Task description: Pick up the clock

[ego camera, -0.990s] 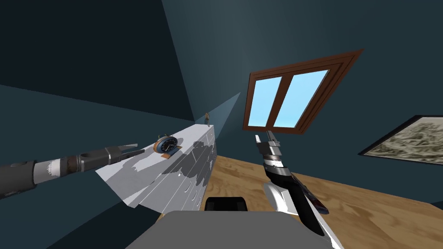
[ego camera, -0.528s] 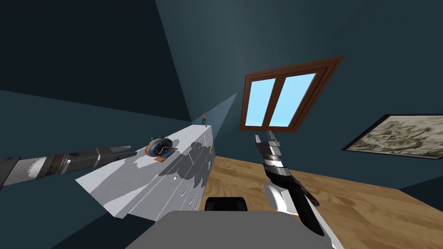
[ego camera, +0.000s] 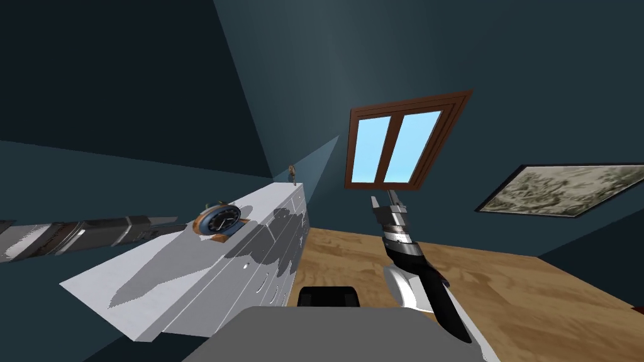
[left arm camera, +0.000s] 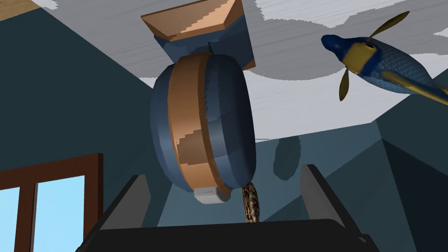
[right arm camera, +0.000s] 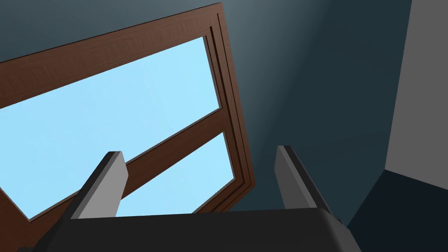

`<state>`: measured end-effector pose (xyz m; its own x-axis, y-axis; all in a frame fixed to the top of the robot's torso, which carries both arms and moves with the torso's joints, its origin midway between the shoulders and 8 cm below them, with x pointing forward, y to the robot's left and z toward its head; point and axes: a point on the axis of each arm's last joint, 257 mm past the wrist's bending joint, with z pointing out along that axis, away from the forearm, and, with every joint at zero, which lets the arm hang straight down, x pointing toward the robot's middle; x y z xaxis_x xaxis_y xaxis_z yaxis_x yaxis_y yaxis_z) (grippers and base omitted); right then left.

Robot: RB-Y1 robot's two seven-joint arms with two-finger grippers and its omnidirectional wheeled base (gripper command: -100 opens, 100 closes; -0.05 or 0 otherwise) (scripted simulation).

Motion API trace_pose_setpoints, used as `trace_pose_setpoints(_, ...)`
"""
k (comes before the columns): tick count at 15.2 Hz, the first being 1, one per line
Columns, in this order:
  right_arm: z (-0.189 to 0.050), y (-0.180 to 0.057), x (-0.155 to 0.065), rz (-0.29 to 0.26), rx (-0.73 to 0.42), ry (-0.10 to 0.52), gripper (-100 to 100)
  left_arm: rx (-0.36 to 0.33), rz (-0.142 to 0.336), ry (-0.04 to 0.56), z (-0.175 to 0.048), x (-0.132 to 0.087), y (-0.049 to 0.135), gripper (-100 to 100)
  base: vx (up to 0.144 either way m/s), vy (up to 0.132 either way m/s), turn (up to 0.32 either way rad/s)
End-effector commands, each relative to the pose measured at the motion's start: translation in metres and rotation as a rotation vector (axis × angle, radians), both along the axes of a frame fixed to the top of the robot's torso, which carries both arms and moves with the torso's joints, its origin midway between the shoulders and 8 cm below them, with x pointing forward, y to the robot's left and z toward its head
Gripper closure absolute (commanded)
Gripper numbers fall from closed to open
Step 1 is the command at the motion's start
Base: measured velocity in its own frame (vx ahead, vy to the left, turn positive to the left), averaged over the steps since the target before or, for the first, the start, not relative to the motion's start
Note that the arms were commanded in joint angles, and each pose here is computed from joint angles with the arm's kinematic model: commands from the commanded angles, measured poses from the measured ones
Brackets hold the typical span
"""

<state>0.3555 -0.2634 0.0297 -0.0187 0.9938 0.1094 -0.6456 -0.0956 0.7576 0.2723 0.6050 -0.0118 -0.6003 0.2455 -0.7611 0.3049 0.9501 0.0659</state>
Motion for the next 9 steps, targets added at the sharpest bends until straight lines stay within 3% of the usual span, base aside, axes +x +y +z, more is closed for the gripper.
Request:
trace_pose_setpoints(1,0.000,0.000,0.000,0.000,0.000,0.000,0,-0.002,0.012,0.038,-0.001,-0.005,0.004,-100,0.005,-0.018,-0.104)
trace_pose_setpoints(4,0.000,0.000,0.000,0.000,0.000,0.000,0,-0.002,0.044,0.121,-0.002,-0.013,0.013,-100,0.006,-0.021,-0.115)
trace_pose_setpoints(9,0.000,0.000,0.000,0.000,0.000,0.000,0,-0.007,0.081,0.198,-0.003,-0.022,0.022,-100,0.004,-0.026,-0.113)
